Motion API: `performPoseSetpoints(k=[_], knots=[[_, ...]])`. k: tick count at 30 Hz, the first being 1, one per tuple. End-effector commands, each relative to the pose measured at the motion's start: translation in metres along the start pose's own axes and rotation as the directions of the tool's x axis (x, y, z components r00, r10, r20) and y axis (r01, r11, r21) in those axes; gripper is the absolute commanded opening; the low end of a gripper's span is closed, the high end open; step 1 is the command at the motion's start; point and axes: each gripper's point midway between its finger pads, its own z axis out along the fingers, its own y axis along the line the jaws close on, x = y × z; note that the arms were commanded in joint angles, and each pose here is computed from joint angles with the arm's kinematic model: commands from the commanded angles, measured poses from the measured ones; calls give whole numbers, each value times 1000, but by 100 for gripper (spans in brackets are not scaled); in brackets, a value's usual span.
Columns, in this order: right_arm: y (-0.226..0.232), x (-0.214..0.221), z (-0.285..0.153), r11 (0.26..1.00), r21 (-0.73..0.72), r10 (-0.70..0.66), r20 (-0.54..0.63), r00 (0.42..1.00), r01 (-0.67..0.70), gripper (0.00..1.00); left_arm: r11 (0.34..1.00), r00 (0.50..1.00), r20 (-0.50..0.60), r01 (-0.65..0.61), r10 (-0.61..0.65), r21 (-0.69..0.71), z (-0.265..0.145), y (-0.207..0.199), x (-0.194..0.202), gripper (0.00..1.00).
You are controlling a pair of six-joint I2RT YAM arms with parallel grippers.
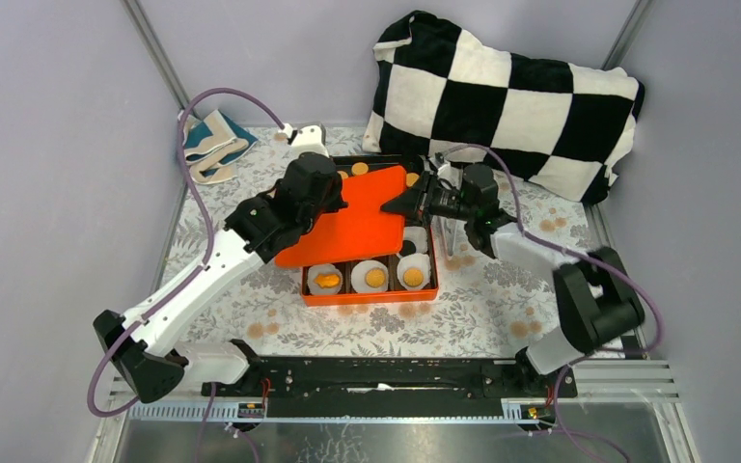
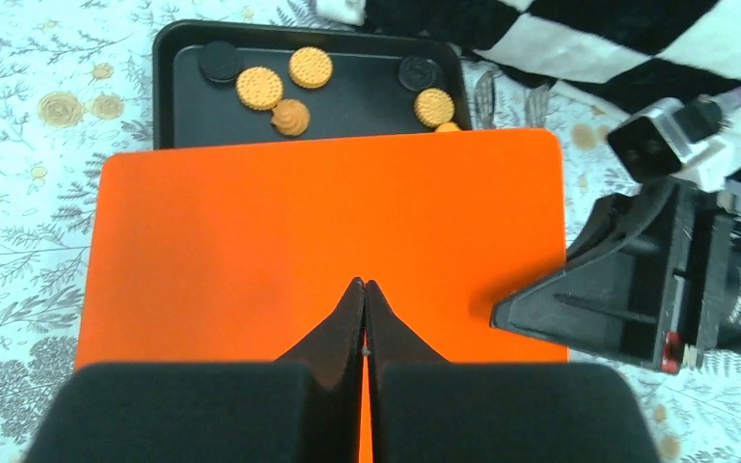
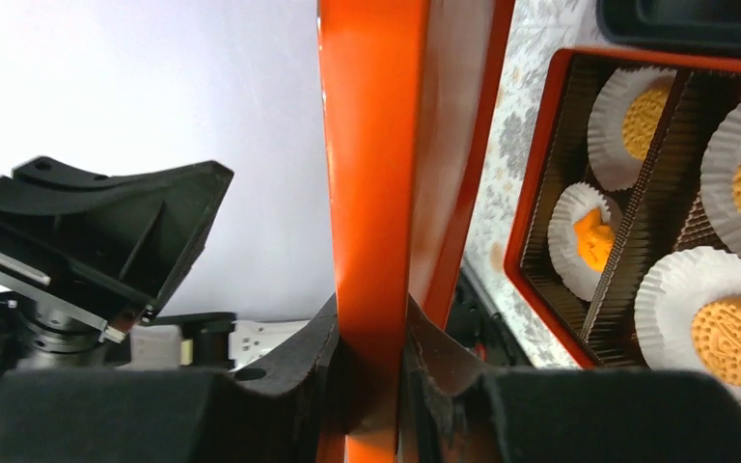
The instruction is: Pack the cookies
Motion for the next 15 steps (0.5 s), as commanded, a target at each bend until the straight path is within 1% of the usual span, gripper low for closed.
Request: performPoseSetpoints(k=[1, 3, 6, 10, 12, 15], knots=[[71, 19, -24, 923, -384, -112, -195, 974, 29, 0, 998, 1000, 19, -19, 20, -56, 5, 15, 5, 0], [60, 20, -23, 925, -379, -74, -240, 968, -23, 0, 997, 1000, 6, -28, 28, -67, 10, 18, 12, 0], [40, 22, -28, 936, -341, -4, -273, 962, -93, 0, 996, 999, -17, -40, 39, -80, 17, 21, 21, 0], [-3, 34, -37, 968, -207, 71, -309, 948, -140, 0, 996, 998, -39, -47, 44, -74, 24, 20, 32, 0], [-29, 43, -41, 984, -119, 91, -321, 943, -135, 0, 996, 998, -47, -47, 44, -69, 28, 20, 39, 0], [-67, 49, -46, 998, 22, 55, -295, 954, -50, 0, 998, 998, -54, -47, 44, -46, 33, 18, 47, 0]])
